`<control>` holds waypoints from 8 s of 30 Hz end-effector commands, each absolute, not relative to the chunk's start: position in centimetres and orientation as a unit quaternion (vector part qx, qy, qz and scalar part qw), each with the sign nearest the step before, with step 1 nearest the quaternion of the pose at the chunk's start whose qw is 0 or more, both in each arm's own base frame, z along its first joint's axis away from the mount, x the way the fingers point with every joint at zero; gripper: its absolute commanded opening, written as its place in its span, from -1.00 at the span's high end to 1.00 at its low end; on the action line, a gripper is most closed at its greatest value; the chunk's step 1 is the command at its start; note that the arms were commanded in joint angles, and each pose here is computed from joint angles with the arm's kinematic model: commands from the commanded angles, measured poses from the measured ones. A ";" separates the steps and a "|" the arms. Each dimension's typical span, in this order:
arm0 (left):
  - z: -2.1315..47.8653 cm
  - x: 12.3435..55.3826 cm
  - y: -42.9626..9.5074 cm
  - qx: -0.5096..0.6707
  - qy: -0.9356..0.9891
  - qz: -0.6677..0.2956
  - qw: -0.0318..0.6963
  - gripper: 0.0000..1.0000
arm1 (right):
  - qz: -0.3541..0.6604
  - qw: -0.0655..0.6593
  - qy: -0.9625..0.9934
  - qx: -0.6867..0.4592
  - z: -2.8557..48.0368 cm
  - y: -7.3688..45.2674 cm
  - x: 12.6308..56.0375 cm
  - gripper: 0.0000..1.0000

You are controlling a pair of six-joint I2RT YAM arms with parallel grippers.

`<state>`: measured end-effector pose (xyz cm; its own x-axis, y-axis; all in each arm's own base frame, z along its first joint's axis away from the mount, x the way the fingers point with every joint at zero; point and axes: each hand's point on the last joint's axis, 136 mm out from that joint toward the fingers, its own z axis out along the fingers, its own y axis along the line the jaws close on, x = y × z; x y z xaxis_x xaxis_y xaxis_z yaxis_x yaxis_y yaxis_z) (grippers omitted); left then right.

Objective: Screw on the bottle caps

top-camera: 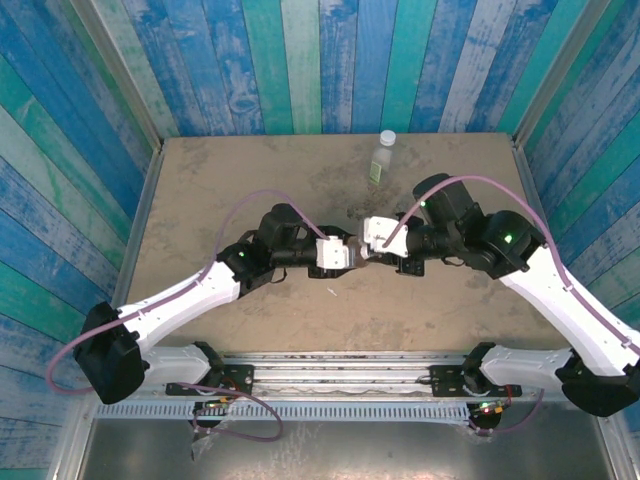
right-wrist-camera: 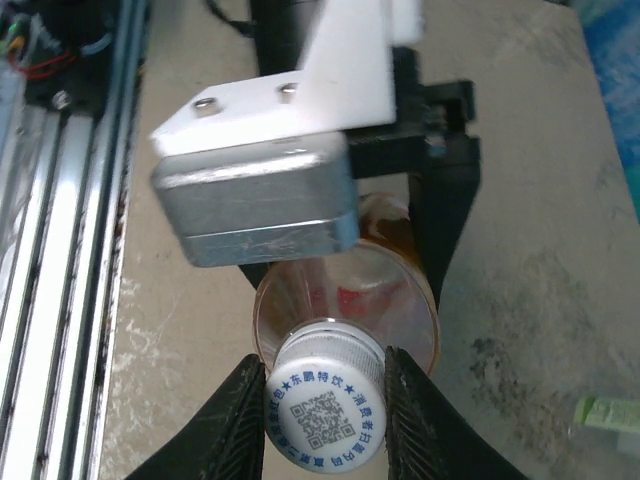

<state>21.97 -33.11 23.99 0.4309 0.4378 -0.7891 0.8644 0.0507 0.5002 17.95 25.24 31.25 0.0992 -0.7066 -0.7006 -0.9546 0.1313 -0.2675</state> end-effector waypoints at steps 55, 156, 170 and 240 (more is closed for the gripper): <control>25.3 19.5 -33.9 0.677 0.452 -0.264 0.517 -0.10 | 0.132 0.335 0.571 -0.738 30.1 24.7 16.0 0.15; 23.7 22.6 -33.2 0.650 0.515 -0.208 0.519 -0.07 | 0.221 0.325 0.830 -0.396 30.7 26.6 21.2 0.92; 26.9 21.0 -33.3 0.610 0.479 -0.312 0.549 -0.09 | 0.208 0.499 0.682 -0.493 35.3 26.8 20.9 -0.31; 18.5 27.8 -26.7 0.317 0.683 -0.258 0.606 -0.87 | 0.164 0.517 0.801 -0.253 20.2 24.4 45.7 -0.10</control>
